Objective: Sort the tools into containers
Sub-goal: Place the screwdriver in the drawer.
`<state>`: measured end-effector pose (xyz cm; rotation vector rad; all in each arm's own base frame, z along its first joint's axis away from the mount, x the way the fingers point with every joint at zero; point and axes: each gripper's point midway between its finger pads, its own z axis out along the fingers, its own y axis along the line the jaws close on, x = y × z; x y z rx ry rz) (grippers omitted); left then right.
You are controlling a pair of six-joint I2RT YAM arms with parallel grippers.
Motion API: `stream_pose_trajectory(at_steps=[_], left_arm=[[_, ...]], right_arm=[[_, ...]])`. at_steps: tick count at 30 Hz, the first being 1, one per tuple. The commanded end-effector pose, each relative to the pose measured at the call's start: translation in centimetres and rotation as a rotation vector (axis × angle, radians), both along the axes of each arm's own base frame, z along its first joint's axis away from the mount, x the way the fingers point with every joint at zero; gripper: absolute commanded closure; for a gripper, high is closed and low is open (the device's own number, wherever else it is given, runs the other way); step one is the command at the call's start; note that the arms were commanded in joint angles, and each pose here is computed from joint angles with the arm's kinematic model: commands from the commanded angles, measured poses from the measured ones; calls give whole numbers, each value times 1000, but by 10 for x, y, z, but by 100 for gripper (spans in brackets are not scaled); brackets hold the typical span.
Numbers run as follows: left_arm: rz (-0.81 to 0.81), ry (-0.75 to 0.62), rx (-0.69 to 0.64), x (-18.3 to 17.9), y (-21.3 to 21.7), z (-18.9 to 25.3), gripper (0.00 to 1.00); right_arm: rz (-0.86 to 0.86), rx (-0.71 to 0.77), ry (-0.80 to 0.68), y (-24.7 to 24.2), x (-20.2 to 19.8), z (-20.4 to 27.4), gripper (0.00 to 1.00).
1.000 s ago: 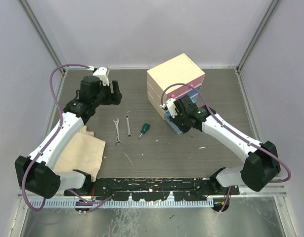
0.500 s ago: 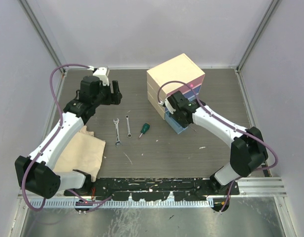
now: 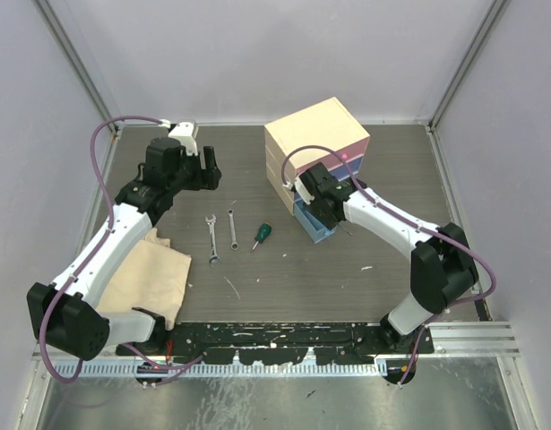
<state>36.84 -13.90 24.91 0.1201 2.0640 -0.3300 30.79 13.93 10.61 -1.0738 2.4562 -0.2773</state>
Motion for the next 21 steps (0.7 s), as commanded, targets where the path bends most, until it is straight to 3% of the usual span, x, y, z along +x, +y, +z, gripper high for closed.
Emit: stream_pose_trajectory(at_steps=[1, 10, 21], left_arm=[[-1, -46, 0, 4, 1, 12, 25], [-5, -45, -1, 4, 1, 12, 25], [-5, -46, -4, 4, 0, 12, 25]], right_arm=[[6, 123, -129, 20, 20, 24, 73], [-25, 227, -204, 20, 10, 47, 64], [-118, 330, -291, 8, 1, 77, 62]])
